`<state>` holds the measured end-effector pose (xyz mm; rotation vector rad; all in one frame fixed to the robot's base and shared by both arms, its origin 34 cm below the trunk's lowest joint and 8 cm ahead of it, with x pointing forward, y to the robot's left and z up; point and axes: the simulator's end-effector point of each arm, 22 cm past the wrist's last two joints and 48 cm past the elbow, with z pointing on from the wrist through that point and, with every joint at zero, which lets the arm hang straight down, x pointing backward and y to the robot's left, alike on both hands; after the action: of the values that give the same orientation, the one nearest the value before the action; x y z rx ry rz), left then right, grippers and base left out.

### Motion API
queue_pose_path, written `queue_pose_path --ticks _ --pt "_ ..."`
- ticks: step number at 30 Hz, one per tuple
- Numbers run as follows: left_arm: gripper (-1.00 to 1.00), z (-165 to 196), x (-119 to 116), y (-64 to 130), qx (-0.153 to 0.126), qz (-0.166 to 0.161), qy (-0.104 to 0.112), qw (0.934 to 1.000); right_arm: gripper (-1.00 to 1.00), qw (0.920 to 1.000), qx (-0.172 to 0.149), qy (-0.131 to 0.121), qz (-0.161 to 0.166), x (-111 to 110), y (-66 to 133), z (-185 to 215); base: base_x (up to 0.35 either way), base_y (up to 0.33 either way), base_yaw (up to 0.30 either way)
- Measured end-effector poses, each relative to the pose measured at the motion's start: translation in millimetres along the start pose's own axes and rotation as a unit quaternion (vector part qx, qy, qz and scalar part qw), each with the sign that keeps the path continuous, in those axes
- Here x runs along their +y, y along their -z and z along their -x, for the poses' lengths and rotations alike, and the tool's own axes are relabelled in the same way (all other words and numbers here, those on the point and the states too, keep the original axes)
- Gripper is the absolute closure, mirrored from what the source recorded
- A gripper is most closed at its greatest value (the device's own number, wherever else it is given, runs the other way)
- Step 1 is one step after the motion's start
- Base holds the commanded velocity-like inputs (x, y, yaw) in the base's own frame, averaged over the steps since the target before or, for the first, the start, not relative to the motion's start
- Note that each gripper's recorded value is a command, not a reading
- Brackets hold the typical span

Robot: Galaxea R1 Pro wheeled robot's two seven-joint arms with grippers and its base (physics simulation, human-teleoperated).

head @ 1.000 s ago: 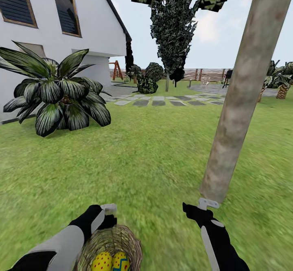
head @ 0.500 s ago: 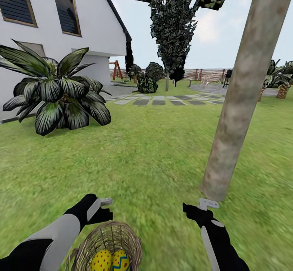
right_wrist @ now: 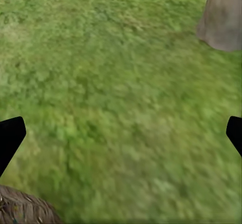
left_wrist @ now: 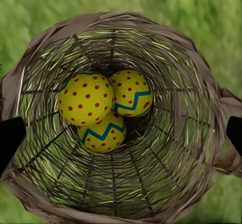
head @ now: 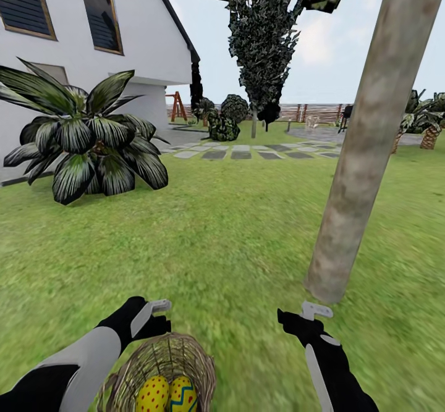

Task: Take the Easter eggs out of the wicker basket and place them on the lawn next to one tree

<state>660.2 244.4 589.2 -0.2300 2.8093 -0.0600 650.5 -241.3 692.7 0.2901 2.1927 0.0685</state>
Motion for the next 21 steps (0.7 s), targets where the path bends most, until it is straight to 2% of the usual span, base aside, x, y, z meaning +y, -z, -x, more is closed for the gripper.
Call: queue_pose_path --ticks 7,15,21 --pt "-1.00 2 3 -12.5 -0.018 0.004 0.002 0.9998 -1.00 1.0000 0.000 0.000 0.000 -2 -6.8 -11 0.000 0.000 0.000" --pt "-1.00 -4 6 -26.6 -0.021 0.007 0.001 0.9998 -1.00 1.0000 0.000 0.000 0.000 -5 -14.4 -24 0.000 0.000 0.000" --pt "-1.00 -9 15 -36.9 -0.022 0.027 0.003 0.9994 -1.00 1.0000 0.000 0.000 0.000 -8 -20.2 -34 0.000 0.000 0.000"
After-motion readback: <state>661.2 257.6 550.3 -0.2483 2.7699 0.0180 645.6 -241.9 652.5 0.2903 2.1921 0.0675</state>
